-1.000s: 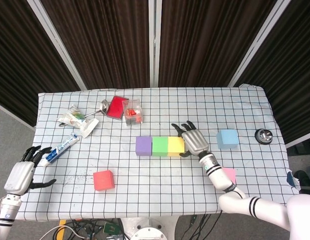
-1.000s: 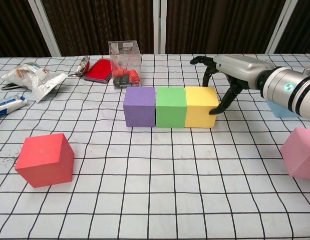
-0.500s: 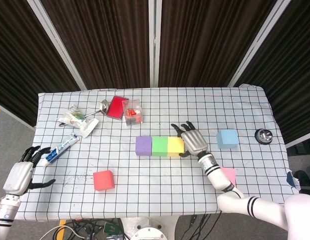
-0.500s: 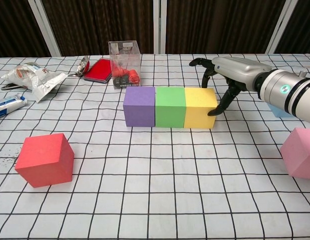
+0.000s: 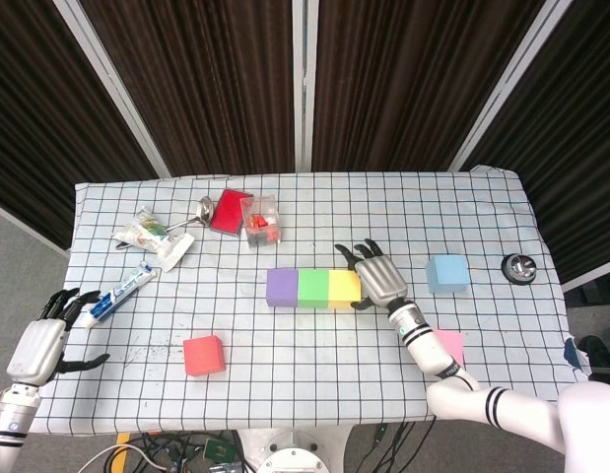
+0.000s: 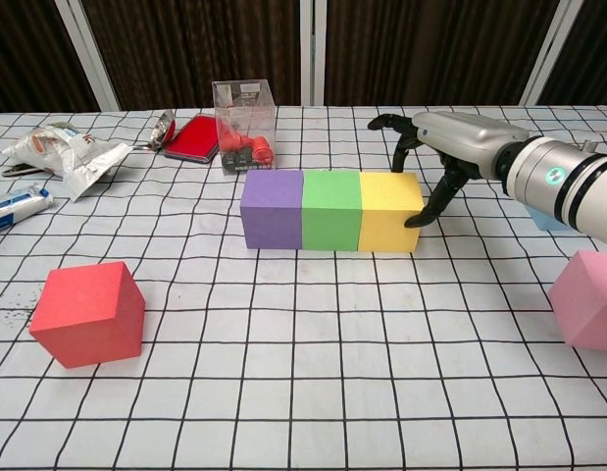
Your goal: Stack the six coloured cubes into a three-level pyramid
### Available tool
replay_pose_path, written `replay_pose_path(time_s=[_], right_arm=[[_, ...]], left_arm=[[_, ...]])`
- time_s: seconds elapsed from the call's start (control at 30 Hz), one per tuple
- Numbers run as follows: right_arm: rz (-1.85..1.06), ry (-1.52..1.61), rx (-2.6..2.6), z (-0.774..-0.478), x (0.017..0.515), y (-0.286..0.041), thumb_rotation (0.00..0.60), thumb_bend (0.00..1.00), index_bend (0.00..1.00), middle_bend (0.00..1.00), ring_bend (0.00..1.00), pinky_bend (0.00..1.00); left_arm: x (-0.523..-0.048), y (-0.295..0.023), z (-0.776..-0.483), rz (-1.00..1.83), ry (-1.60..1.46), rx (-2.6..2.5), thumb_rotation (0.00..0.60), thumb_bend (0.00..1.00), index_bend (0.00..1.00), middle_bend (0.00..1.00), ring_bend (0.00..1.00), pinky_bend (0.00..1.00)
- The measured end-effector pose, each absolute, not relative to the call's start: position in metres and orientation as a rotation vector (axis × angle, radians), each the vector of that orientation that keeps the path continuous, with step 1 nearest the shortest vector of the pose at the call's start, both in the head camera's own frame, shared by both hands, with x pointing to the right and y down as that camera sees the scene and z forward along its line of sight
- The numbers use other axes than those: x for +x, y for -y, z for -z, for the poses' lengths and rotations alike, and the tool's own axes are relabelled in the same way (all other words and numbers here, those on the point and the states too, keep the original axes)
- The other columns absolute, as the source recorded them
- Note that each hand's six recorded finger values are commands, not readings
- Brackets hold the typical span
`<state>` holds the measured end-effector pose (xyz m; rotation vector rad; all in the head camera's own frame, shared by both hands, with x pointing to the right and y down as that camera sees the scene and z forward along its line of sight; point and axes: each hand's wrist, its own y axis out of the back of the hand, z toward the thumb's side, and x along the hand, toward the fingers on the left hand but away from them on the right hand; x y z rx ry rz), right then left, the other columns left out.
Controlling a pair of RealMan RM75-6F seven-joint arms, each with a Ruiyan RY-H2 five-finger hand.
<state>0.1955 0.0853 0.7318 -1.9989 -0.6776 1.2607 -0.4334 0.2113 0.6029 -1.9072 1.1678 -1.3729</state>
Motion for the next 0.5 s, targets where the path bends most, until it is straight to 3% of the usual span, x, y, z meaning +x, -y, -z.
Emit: replay_pose_path(time_s=[0.5], right_arm=[[-1.261,0.68,-2.009,-0.7328,0.1977,-0.0849,0.6,0.08,0.0,0.51,0.11,0.0]], left_arm=[[-0.4337,-0.2109,-0.6032,1.372,-1.171,-1.911,0.6,0.0,0.14,0.22,0.06,0.05]])
